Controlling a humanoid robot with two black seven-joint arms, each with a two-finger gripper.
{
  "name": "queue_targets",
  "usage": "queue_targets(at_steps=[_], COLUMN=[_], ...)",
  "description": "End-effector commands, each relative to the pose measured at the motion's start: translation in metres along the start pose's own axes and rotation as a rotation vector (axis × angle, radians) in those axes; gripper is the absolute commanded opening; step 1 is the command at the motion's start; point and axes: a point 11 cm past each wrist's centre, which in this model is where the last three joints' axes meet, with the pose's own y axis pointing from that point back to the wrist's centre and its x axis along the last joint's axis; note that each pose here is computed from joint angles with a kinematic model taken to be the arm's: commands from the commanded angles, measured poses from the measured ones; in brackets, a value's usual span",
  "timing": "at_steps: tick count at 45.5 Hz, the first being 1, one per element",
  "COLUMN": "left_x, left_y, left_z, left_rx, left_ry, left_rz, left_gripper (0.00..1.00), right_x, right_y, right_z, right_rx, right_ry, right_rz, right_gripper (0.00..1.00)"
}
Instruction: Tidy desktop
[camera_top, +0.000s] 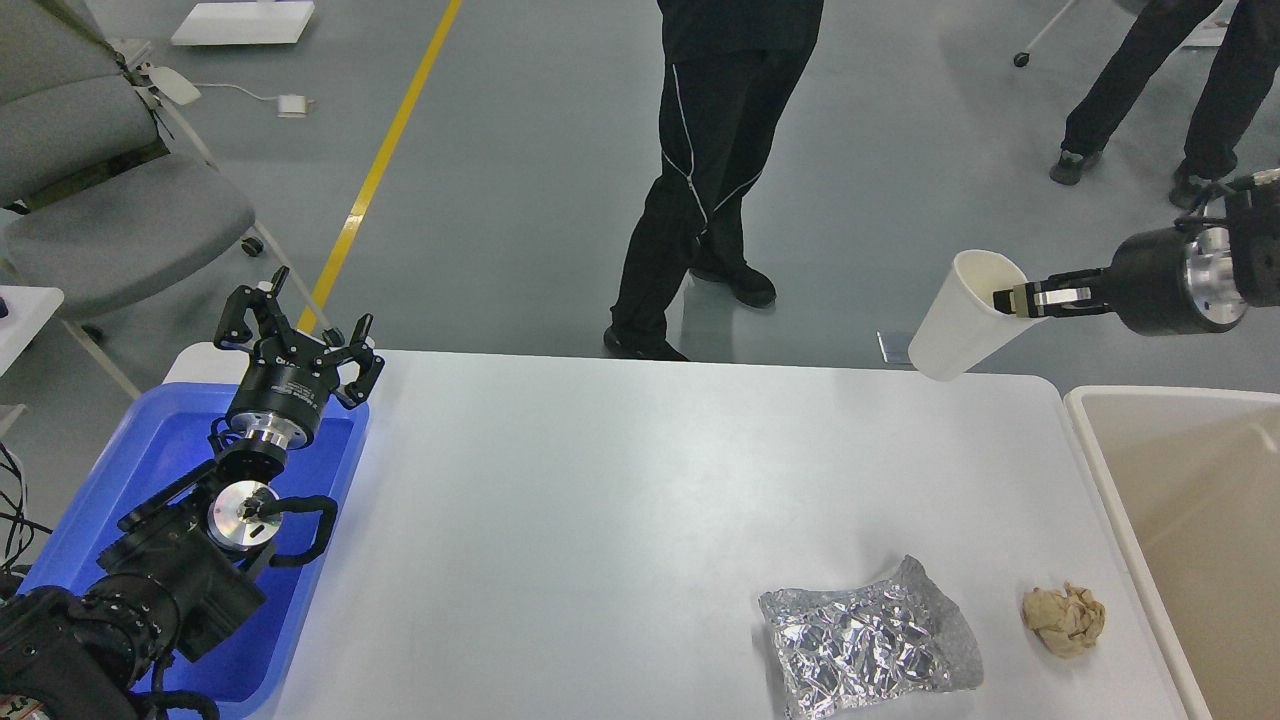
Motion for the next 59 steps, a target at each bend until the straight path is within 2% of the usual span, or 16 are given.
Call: queue_targets(at_steps=[1, 15, 33, 41, 59], left_x=[0.0, 0.0, 0.0, 0.0, 0.0], left_y=[0.0, 0.0, 0.0, 0.0, 0.0], left_z=[0.0, 0.0, 0.0, 0.0, 0.0], left_rx=[0.0, 0.0, 0.0, 0.0, 0.0], left_ry=[0.0, 0.0, -0.001, 0.0, 0.001], left_rz=[0.0, 0.0, 0.001, 0.0, -0.001], left_gripper=[1.0, 1.0, 1.0, 1.0, 1.0], right_x=[0.001, -0.053, -0.146, -0.18, -0.274], right_y=[0.015, 0.071, 0.116, 0.122, 0.083], right_z=[0.026, 0.125, 0.222, 0.241, 0.257], right_rx=[-0.068, -0.282, -0.532, -0.609, -0.775], right_ry=[-0.03, -0.208, -0.67, -0.817, -0.989], right_rz=[0.009, 0.052, 0.28, 0.382, 0.492], right_gripper=[0.0, 0.0, 0.0, 0.0, 0.0])
